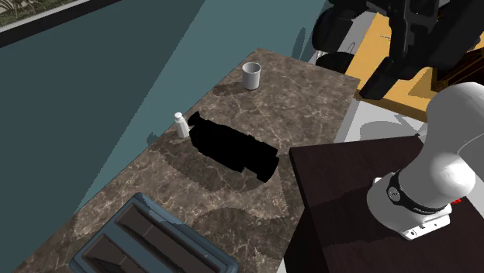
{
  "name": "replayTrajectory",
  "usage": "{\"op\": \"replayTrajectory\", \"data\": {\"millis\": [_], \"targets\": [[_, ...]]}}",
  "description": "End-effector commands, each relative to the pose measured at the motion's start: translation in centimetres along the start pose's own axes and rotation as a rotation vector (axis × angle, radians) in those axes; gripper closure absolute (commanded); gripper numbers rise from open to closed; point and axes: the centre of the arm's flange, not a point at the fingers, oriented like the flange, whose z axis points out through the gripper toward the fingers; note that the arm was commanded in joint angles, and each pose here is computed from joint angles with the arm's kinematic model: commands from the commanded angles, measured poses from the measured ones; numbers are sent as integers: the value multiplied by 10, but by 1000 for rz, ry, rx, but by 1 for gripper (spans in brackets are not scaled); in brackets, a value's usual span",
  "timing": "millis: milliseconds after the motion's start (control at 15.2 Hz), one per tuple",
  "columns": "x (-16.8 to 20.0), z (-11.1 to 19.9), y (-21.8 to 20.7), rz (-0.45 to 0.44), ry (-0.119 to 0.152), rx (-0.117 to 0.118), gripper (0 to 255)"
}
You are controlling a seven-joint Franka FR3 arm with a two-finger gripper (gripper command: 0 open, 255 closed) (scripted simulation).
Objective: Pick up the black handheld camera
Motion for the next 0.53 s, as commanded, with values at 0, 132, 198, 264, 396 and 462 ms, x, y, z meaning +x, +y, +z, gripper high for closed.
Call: {"op": "replayTrajectory", "data": {"millis": [0,132,198,264,396,462], "targets": [[0,0,0,0,0,0,0],[10,21,11,37,-11,-10,0],[15,32,17,56,-17,-15,0],[19,43,23,74,-23,-21,0],[28,64,36,111,-34,-31,0],[32,75,42,130,-40,-36,0]]}}
